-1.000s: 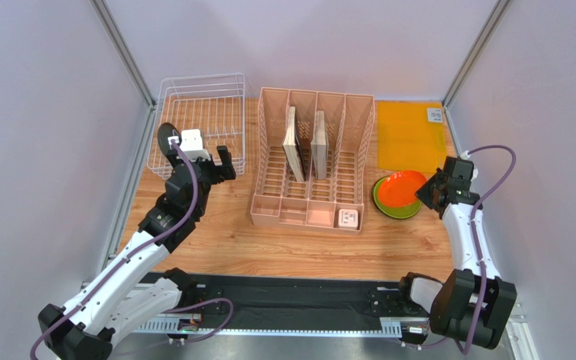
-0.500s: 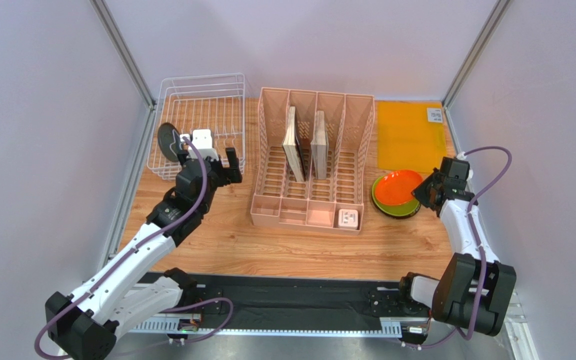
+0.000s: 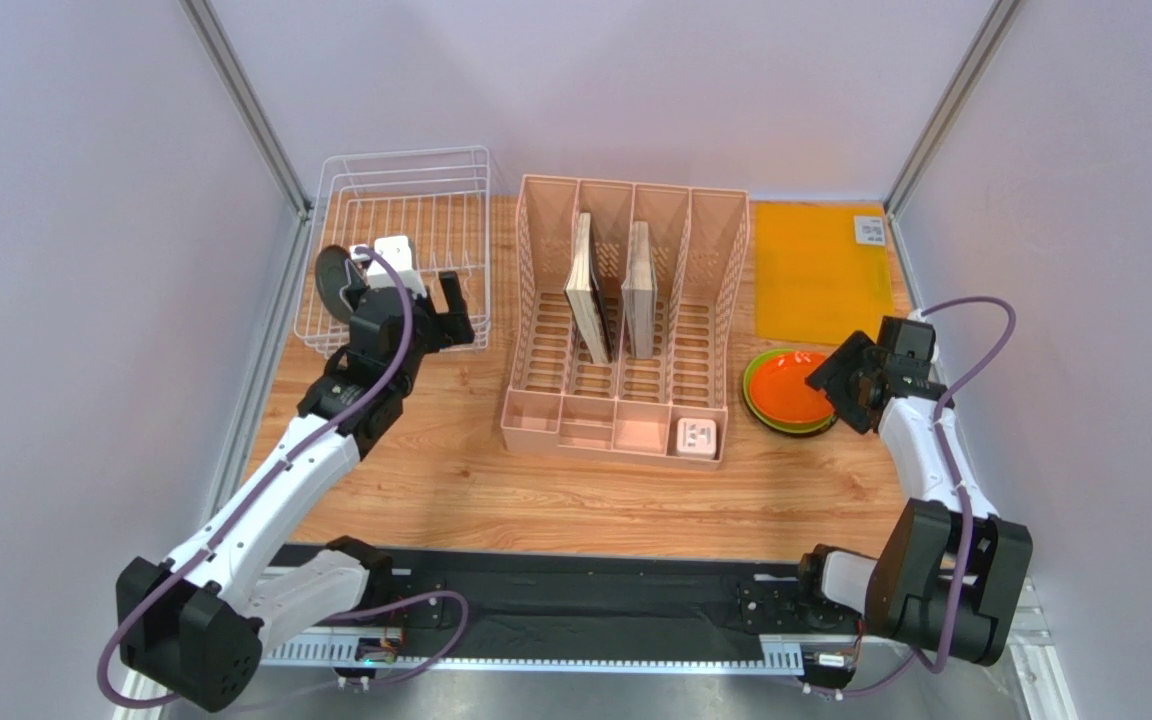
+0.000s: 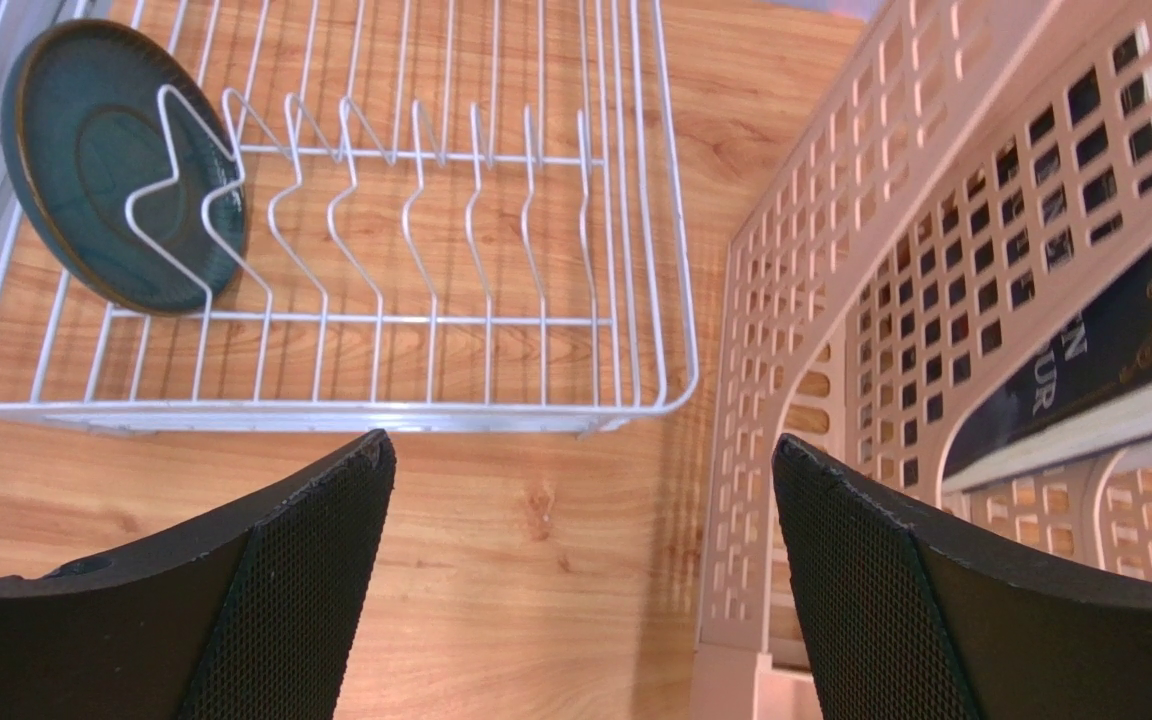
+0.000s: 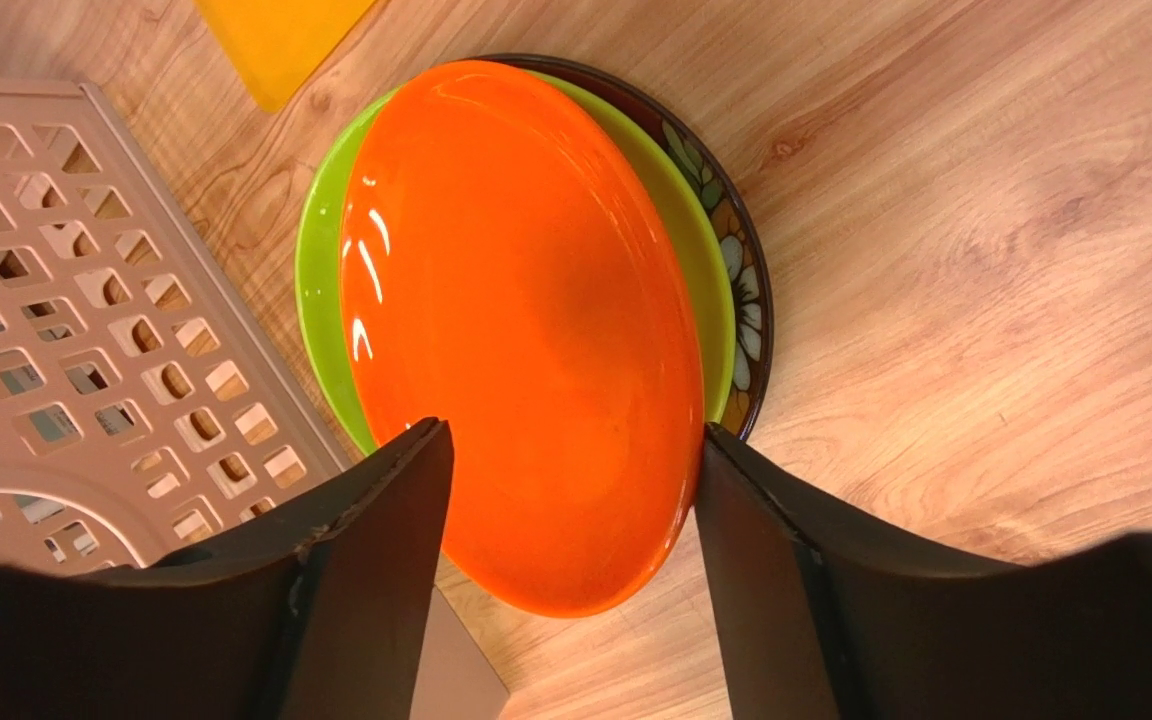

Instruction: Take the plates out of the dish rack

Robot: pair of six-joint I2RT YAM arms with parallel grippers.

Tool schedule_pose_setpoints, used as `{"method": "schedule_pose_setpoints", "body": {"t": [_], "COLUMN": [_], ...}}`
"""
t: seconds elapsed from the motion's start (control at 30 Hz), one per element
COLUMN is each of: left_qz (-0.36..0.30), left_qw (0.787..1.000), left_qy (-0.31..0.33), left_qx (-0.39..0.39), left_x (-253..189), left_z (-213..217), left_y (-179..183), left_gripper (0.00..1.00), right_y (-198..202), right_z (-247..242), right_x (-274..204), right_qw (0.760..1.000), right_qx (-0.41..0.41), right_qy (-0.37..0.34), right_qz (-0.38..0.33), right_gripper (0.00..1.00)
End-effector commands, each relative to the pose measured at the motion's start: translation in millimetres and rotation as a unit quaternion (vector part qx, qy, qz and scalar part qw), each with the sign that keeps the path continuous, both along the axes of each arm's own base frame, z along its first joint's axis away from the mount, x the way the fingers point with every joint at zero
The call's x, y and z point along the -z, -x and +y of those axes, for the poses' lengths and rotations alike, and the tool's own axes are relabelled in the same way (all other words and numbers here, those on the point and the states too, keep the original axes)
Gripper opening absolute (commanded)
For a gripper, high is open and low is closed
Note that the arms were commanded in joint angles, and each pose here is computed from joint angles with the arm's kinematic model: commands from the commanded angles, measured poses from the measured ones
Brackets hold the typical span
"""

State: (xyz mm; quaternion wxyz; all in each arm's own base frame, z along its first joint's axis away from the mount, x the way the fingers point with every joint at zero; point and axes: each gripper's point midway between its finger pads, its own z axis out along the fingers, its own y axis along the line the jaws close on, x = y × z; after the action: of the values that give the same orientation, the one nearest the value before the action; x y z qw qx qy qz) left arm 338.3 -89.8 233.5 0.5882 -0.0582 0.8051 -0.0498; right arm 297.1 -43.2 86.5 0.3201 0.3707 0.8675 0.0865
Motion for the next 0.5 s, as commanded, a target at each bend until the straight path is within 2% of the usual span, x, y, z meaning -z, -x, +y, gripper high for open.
{"method": "schedule_pose_setpoints", "body": {"t": [0.0,0.2,0.23,0.47], "left_qz": [-0.035,-0.009,-0.015,0.007], "left_qw": [0.999,0.997,0.996,0.991], "left_qy": [0.024,0.034,0.037,0.033], "left_qx": [-0.02,-0.073,-0.078,-0.133], "left_x": [-31,-10,-12,6], "left_z": [14,52,57,105], "left_y": [-24,-54,-57,-84], "left_gripper": [1.0,1.0,1.0,1.0], "right_y": [-4,-1,0,2], "right_z": [3,-2,-7,-19], "right_x": [-7,-5,-5,-29], "right_qw": [1.0,1.0,0.999,0.997], "right_qx": [-0.009,-0.007,0.002,0.022], "right_qy": [-0.006,0.004,0.02,0.073], "right_qz": [-0.005,0.023,0.028,0.032], "right_gripper": [0.66,0.71,0.75,0.76]}}
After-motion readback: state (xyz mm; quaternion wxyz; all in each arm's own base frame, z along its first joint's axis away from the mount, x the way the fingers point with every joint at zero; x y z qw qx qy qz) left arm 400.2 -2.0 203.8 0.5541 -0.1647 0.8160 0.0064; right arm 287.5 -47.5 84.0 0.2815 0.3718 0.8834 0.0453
